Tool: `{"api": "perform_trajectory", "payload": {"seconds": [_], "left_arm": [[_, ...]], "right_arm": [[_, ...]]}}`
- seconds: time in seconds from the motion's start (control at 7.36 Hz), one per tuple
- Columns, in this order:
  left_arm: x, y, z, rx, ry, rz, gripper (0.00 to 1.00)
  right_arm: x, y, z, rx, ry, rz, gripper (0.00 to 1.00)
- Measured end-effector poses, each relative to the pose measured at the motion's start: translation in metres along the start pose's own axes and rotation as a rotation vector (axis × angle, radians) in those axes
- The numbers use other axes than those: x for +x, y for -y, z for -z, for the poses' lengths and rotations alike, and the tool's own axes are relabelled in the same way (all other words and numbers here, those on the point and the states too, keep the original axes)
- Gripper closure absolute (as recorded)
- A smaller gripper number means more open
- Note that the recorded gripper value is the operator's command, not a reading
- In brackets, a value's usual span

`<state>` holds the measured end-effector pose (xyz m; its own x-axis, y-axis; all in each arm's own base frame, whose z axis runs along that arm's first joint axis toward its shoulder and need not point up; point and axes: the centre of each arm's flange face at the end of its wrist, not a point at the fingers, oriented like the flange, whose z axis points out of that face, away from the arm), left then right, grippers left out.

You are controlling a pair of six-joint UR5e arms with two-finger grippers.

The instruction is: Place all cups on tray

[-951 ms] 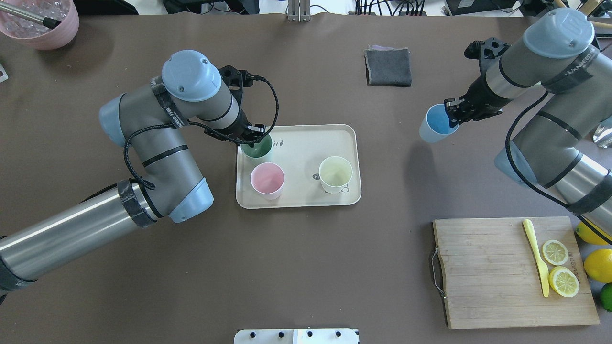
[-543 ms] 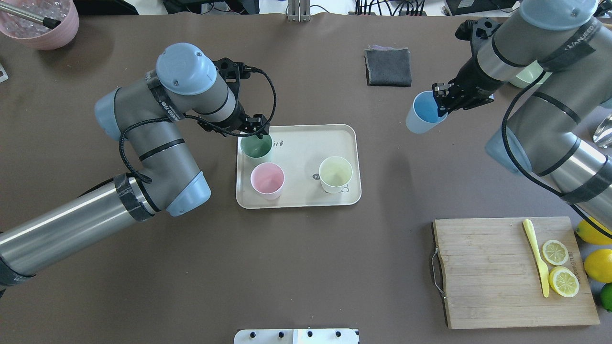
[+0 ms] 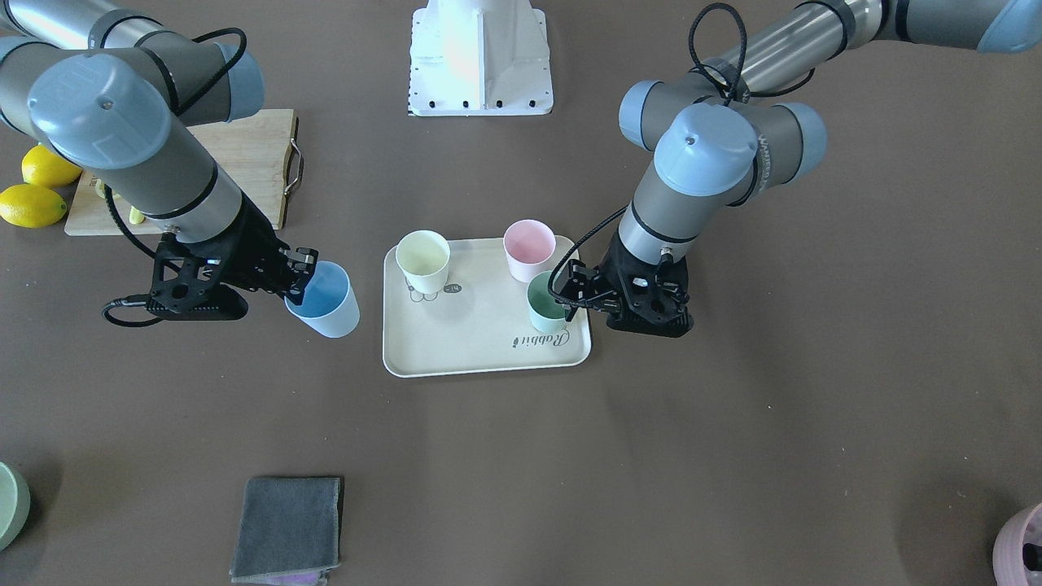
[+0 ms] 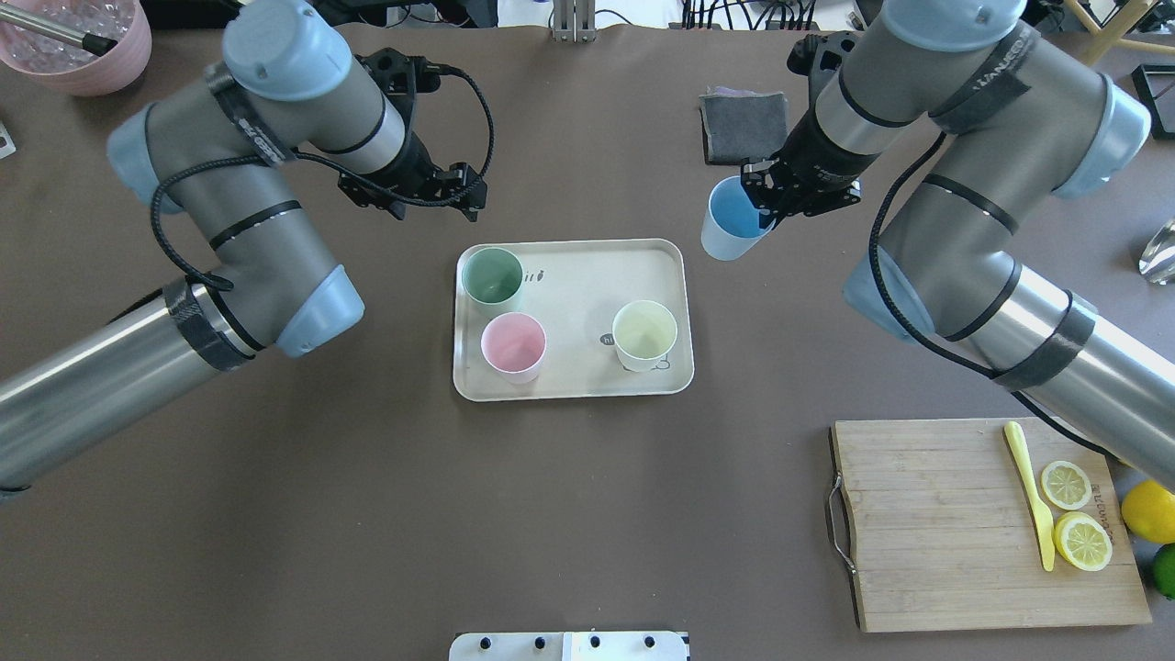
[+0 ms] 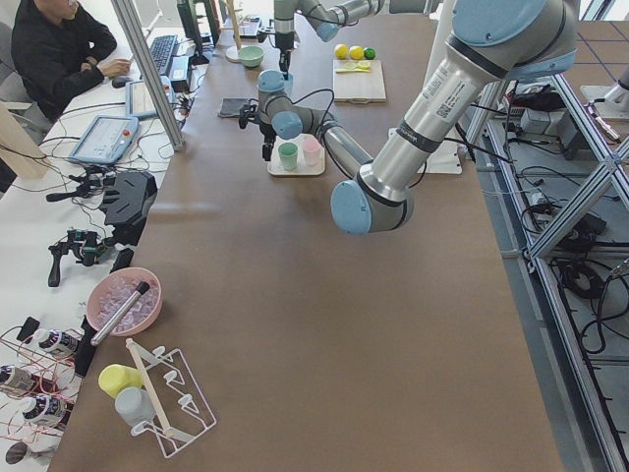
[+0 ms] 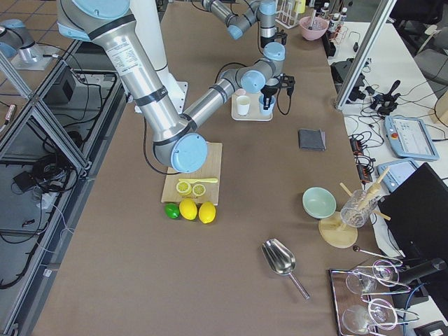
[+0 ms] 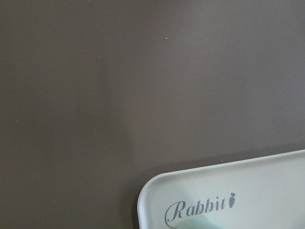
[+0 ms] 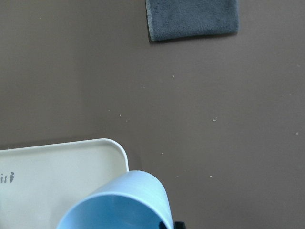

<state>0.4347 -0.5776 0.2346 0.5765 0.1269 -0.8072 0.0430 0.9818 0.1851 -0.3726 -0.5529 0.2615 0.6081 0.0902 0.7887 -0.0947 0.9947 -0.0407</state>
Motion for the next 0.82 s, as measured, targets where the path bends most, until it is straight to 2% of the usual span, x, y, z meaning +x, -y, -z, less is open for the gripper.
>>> {"api": "perform_trajectory", "payload": {"seconds": [0.41, 0.82], "left_arm": [[-0.060, 0.007, 0.048, -0.012, 0.013, -0.069, 0.03], [-0.096, 0.000, 0.064, -0.001, 0.025, -0.076, 0.03]], "right_arm": [[-0.051, -0.008, -0.034, -0.005, -0.023, -0.010, 1.00], [-0.080, -0.014, -0.076, -0.005, -0.030, 0.014, 1.00]]}}
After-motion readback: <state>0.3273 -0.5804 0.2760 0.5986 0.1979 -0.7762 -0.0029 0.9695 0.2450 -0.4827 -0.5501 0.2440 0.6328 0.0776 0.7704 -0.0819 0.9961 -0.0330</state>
